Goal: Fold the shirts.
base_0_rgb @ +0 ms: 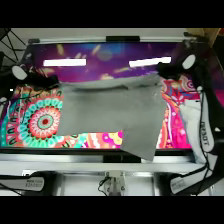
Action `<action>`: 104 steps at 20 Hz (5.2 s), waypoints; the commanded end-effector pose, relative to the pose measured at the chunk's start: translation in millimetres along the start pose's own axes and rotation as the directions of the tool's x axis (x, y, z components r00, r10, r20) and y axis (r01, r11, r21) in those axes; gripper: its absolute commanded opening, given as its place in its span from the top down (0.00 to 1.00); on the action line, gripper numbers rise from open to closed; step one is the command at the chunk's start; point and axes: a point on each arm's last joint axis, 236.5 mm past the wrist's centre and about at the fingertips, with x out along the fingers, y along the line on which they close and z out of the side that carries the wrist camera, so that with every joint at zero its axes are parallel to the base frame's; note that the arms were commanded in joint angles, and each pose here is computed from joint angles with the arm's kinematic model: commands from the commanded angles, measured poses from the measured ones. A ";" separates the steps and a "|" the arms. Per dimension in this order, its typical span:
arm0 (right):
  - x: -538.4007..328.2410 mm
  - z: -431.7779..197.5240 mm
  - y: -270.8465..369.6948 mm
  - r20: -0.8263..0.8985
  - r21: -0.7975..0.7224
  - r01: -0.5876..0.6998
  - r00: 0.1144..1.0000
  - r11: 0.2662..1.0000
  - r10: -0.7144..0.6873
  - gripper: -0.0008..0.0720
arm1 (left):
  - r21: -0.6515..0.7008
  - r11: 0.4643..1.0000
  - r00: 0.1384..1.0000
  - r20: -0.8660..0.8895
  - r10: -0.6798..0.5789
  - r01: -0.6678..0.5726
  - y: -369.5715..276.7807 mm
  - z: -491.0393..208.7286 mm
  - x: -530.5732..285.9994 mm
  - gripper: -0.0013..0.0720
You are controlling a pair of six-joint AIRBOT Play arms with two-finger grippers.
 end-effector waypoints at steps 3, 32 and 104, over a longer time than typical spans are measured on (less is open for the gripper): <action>44.3 -55.0 16.2 -0.194 0.052 -0.042 0.980 0.998 0.051 0.46 | -0.119 0.991 0.960 -0.266 -0.089 0.059 1.3 -56.9 51.3 0.29; -97.4 -233.2 -107.7 -0.638 -0.051 0.111 0.761 0.993 -0.118 0.21 | -0.313 0.942 0.870 -0.423 -0.253 0.121 65.1 -250.6 4.6 0.94; -23.8 -128.3 -44.9 -0.484 -0.283 0.038 0.857 0.958 -0.177 0.91 | 0.069 0.997 0.955 -0.297 -0.010 0.032 60.2 -62.7 13.7 0.94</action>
